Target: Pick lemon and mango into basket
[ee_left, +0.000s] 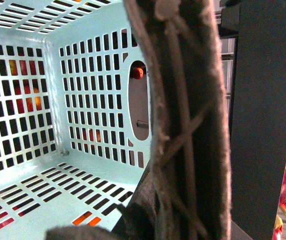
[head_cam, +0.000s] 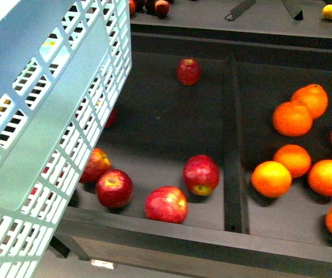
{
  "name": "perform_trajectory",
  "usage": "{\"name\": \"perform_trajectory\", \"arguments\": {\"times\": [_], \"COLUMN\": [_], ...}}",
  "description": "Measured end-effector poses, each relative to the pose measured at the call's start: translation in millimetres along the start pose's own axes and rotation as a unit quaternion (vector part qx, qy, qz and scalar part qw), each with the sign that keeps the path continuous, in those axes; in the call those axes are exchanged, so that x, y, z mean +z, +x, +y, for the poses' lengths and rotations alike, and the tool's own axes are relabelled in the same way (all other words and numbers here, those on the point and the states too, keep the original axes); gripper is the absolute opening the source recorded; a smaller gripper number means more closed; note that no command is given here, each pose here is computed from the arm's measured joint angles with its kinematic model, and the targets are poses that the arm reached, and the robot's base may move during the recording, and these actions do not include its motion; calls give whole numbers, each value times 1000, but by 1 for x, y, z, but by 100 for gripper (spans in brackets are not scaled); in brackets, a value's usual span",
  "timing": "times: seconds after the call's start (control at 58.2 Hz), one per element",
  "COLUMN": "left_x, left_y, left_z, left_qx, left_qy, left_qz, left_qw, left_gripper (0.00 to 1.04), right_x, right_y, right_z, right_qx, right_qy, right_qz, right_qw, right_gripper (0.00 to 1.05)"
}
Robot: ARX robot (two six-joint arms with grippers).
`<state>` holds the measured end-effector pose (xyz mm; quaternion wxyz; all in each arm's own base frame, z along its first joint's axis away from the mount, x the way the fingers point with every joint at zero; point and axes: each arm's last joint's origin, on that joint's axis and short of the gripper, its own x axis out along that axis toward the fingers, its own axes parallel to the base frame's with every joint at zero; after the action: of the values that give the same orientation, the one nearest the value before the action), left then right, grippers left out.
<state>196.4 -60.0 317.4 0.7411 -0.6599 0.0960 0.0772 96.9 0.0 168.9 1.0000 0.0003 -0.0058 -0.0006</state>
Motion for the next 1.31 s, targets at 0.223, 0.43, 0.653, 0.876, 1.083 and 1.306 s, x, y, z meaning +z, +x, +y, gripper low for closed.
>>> {"name": "perform_trajectory", "arguments": {"times": [0.223,0.43,0.653,0.876,1.083,1.306], "left_x": [0,0,0,0,0,0], "left_y": [0,0,0,0,0,0], "left_z": [0,0,0,0,0,0], "left_qx": [0,0,1,1,1,-1], "left_qy": [-1,-1,-2,-1,0,-1], "left_qz": [1,3,2,1,1,1], "left_qw": [1000,1000,1000,1000,1000,1000], "left_gripper": [5,5,5,5,5,5], "right_x": [0,0,0,0,0,0], "right_y": [0,0,0,0,0,0], "right_z": [0,0,0,0,0,0], "right_qx": [1,0,0,1,1,0], "right_qy": [0,0,0,0,0,0], "right_qz": [0,0,-1,0,1,0], "right_qw": [1000,1000,1000,1000,1000,1000], "right_gripper": [96,96,96,96,96,96]}}
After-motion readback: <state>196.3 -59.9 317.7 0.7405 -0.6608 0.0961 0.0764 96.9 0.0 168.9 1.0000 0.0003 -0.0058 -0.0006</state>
